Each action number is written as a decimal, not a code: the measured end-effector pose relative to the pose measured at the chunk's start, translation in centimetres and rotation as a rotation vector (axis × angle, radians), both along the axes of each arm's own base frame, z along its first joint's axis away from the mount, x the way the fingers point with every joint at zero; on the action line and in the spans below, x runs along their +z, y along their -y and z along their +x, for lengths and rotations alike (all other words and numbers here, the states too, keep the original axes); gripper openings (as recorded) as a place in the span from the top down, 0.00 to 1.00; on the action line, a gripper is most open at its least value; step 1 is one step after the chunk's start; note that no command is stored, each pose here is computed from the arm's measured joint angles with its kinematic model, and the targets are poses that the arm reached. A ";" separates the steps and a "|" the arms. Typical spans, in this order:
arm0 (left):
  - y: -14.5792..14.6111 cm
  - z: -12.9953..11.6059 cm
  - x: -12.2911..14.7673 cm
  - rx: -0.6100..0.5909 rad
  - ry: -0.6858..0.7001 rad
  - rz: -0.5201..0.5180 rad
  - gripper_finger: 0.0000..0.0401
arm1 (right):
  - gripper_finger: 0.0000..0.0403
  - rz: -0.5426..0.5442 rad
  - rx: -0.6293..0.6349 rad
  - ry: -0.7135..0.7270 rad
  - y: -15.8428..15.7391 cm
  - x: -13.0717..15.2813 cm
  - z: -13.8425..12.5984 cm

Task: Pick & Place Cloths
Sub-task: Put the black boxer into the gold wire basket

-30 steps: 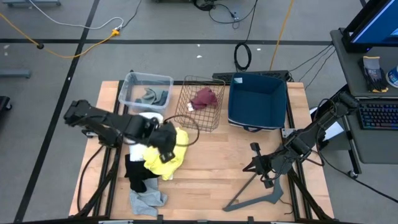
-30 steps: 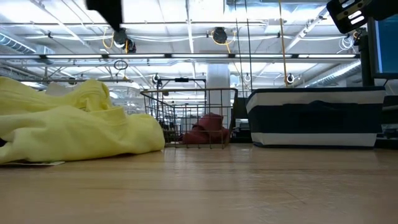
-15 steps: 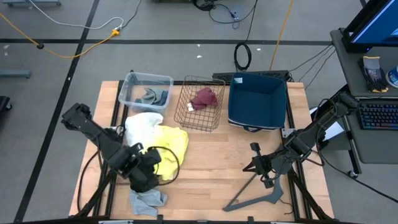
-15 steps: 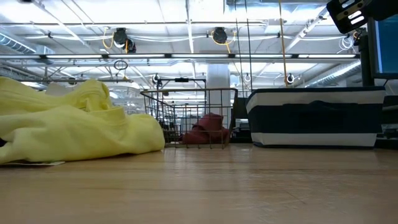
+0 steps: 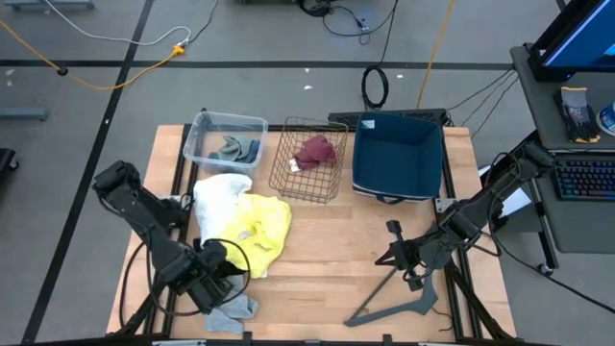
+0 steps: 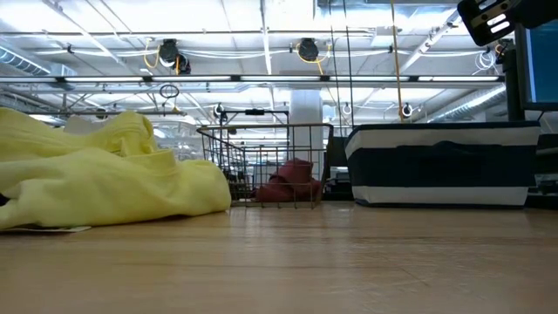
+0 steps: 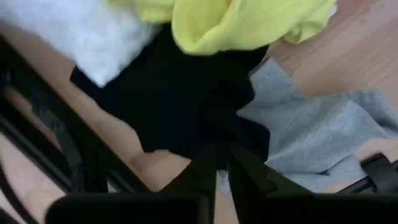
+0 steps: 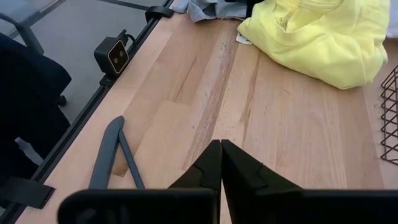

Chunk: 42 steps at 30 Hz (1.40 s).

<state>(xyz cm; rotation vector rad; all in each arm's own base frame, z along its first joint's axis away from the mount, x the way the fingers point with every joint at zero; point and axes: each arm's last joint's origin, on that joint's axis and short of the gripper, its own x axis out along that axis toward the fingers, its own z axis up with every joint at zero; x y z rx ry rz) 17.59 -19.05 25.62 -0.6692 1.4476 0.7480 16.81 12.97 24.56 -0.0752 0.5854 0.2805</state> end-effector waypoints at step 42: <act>3.3 1.7 -7.9 0.060 -0.171 0.149 0.32 | 1.00 0.005 0.001 0.001 0.0 0.0 0.0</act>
